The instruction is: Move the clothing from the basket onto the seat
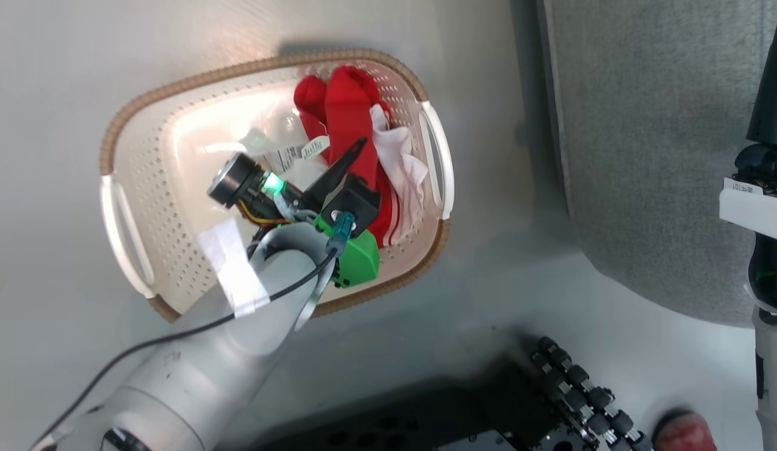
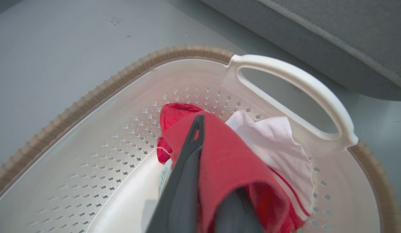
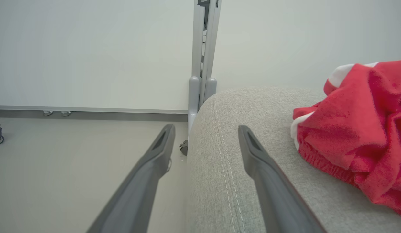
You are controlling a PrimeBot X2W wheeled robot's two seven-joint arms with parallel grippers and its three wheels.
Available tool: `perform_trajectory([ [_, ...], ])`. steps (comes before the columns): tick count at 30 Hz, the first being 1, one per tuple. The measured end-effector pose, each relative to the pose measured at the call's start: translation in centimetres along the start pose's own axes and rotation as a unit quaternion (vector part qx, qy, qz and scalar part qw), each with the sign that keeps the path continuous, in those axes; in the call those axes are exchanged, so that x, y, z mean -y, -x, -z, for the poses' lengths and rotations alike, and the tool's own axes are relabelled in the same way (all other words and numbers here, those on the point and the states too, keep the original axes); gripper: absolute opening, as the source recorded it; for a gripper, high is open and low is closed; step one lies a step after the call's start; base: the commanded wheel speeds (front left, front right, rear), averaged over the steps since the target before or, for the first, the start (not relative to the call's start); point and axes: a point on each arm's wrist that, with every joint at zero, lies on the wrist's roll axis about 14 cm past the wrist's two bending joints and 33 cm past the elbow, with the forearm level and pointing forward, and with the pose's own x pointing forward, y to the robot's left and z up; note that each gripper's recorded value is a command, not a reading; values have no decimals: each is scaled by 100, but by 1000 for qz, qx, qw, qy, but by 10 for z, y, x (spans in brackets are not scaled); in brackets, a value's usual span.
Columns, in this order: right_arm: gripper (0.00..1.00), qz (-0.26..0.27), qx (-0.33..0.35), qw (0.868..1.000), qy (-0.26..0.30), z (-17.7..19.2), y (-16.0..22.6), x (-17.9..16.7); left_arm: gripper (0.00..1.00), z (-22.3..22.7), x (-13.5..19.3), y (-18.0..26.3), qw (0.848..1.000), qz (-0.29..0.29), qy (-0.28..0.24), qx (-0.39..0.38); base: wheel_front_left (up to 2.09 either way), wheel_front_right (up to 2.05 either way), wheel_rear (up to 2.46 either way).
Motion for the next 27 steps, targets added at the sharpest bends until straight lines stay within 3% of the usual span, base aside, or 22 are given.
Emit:
perform_trajectory([
  [9, 100, 8, 32, 999, -24, -45, 22, 3, 0, -59, -13, 52, 995, -70, 39, 61, 0, 0, 0],
  [15, 100, -15, 35, 998, -49, -65, 45, -15, 0, -104, -19, 96, 984, -116, 57, 119, 0, 0, 0],
  [22, 100, -44, 50, 995, -72, -92, 78, -37, 0, -162, -18, 156, 964, -160, 69, 202, 0, 0, 0],
  [27, 100, -61, 58, 993, -87, -107, 108, -51, 0, -207, -15, 205, 939, -193, 60, 277, 0, 0, 0],
])
